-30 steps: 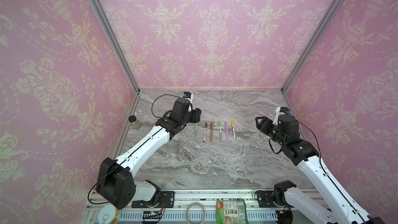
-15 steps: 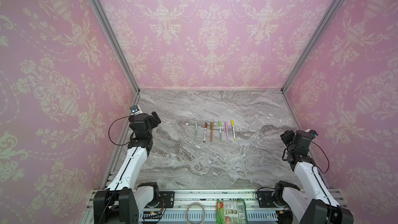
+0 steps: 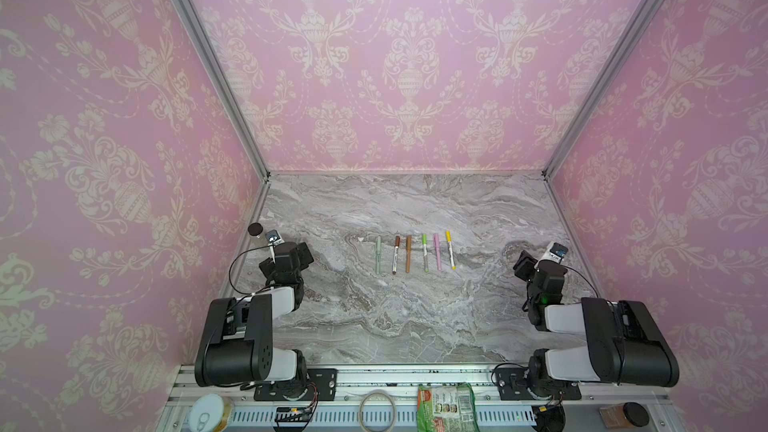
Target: Insert the pens into the pen caps
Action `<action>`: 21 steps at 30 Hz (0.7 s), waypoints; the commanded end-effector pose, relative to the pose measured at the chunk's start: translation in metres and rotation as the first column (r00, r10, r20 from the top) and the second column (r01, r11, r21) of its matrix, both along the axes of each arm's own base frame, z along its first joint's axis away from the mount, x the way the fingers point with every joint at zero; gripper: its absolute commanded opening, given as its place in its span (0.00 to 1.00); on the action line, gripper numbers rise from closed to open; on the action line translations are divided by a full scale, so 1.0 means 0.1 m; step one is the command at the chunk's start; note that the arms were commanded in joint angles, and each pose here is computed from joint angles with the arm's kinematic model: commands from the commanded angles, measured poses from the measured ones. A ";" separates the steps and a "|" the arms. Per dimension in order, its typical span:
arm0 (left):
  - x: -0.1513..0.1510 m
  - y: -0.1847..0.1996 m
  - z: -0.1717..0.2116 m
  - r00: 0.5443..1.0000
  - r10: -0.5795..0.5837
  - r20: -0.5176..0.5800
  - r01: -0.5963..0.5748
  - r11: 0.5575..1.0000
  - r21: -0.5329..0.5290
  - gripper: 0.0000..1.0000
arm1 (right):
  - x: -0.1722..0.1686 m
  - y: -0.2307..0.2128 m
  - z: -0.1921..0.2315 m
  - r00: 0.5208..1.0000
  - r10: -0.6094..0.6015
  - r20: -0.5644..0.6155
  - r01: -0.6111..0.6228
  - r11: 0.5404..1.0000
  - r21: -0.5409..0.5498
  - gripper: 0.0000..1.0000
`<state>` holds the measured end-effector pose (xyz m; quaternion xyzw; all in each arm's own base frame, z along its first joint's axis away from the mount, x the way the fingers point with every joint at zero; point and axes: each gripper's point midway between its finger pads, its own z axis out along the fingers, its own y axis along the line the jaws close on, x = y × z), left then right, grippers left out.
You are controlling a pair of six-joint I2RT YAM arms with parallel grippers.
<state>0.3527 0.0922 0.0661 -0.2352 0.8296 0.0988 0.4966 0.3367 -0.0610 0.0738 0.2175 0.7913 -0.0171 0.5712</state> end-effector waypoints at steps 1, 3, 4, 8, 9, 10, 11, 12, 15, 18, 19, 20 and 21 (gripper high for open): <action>0.26 -0.09 0.29 0.984 -0.113 0.136 0.105 0.992 0.068 0.99 | 0.27 0.38 0.44 0.969 0.215 0.124 -0.188 0.962 -0.199 0.66; 0.30 -0.23 0.26 0.973 -0.195 0.126 0.187 0.980 0.075 0.99 | 0.34 0.49 0.38 0.952 0.270 0.142 -0.234 0.944 -0.231 0.68; 0.33 -0.33 0.25 0.962 -0.248 0.118 0.240 0.968 0.078 0.99 | 0.33 0.50 0.36 0.952 0.272 0.136 -0.237 0.944 -0.228 0.69; 0.43 -0.70 0.07 0.899 -0.428 0.094 0.418 0.901 0.114 0.99 | 0.51 0.56 0.25 0.951 0.307 0.024 -0.297 0.934 -0.200 0.71; 0.43 -0.69 0.06 0.906 -0.417 0.069 0.409 0.906 0.108 0.99 | 0.59 0.62 0.22 0.939 0.340 -0.043 -0.342 0.922 -0.182 0.70; 0.44 -0.69 0.08 0.904 -0.419 0.083 0.409 0.905 0.116 0.99 | 0.58 0.63 0.21 0.937 0.347 -0.052 -0.350 0.919 -0.183 0.73; 0.45 -0.69 0.10 0.900 -0.421 0.111 0.407 0.904 0.130 0.99 | 0.59 0.63 0.22 0.936 0.351 -0.032 -0.351 0.919 -0.182 0.73; 0.45 -0.69 0.09 0.901 -0.420 0.107 0.406 0.905 0.127 0.99 | 0.59 0.63 0.20 0.936 0.350 -0.044 -0.352 0.919 -0.179 0.75; 0.45 -0.68 0.10 0.904 -0.413 0.110 0.399 0.908 0.125 0.99 | 0.59 0.62 0.21 0.936 0.349 -0.040 -0.351 0.920 -0.176 0.84; 0.44 -0.65 0.09 0.912 -0.396 0.105 0.383 0.916 0.119 0.99 | 0.59 0.63 0.21 0.935 0.352 -0.036 -0.353 0.919 -0.175 0.98; 0.44 -0.65 0.10 0.910 -0.398 0.114 0.383 0.915 0.129 0.99 | 0.59 0.62 0.21 0.935 0.352 -0.035 -0.352 0.919 -0.174 1.00; 0.44 -0.64 0.09 0.913 -0.393 0.109 0.379 0.916 0.130 0.99 | 0.59 0.63 0.21 0.935 0.354 -0.036 -0.355 0.919 -0.174 1.00; 0.44 -0.64 0.09 0.914 -0.392 0.105 0.379 0.917 0.129 0.99 | 0.59 0.63 0.21 0.935 0.354 -0.033 -0.354 0.919 -0.173 1.00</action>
